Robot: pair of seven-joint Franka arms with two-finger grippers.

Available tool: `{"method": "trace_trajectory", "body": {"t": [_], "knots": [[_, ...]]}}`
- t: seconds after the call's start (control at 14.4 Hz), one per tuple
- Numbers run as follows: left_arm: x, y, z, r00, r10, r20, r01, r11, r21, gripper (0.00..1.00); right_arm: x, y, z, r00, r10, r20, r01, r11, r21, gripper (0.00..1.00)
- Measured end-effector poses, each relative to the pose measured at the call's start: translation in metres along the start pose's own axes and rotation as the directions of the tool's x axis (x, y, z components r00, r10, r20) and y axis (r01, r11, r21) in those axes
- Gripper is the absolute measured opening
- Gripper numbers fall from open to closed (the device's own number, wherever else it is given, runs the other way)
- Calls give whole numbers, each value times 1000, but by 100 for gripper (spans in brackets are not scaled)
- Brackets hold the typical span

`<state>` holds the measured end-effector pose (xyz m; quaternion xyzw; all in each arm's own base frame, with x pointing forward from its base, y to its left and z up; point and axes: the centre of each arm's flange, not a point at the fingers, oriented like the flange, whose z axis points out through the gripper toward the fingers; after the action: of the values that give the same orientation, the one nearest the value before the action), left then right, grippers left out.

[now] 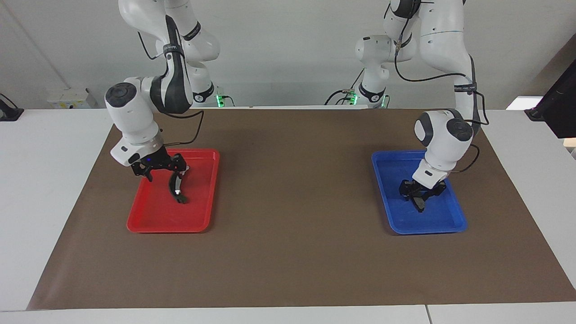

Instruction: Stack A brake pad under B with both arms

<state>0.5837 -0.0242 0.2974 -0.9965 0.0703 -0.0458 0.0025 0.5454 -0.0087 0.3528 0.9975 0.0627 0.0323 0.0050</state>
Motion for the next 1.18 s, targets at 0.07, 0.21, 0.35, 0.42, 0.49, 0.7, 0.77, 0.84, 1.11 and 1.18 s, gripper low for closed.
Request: {"method": "trace_trajectory", "body": {"t": [0.07, 0.21, 0.35, 0.42, 0.49, 0.7, 0.77, 0.84, 1.11, 1.18], "knots": [[0, -1, -5, 1000, -1, 8, 1, 1000, 0, 42, -2, 0, 9, 1000, -3, -4, 3, 1000, 3, 100], [-2, -6, -9, 1000, -9, 17, 9, 1000, -1, 37, -7, -1, 20, 1000, -11, -1, 11, 1000, 4, 100], [-1, -6, -18, 1000, -9, 30, 9, 1000, -3, 37, -12, -1, 30, 1000, -17, 2, 17, 1000, 5, 100], [3, -2, -31, 999, -3, 39, 3, 1000, -6, 37, -14, 1, 39, 1000, -14, 10, 14, 1000, 6, 100], [9, 6, -47, 999, 8, 42, -7, 1000, -11, 37, -16, 3, 46, 1000, -9, 17, 9, 1000, 6, 100], [29, 60, -90, 998, 66, 13, -65, 997, -44, 37, -17, 7, 54, 1000, -7, 26, 6, 1000, 7, 100], [31, 87, -95, 997, 80, 3, -79, 995, -57, 37, -17, 6, 54, 1000, -8, 26, 8, 1000, 7, 100], [29, 119, -96, 997, 80, 3, -80, 995, -67, 37, -17, 6, 55, 1000, -9, 26, 9, 1000, 8, 100], [-2, 266, -101, 997, 83, 2, -83, 992, -94, 37, -17, 6, 57, 999, -10, 31, 9, 1000, 9, 93], [-11, 291, -101, 996, 92, -6, -92, 991, -100, 37, -18, 6, 58, 999, -9, 33, 9, 1000, 9, 86]]}}
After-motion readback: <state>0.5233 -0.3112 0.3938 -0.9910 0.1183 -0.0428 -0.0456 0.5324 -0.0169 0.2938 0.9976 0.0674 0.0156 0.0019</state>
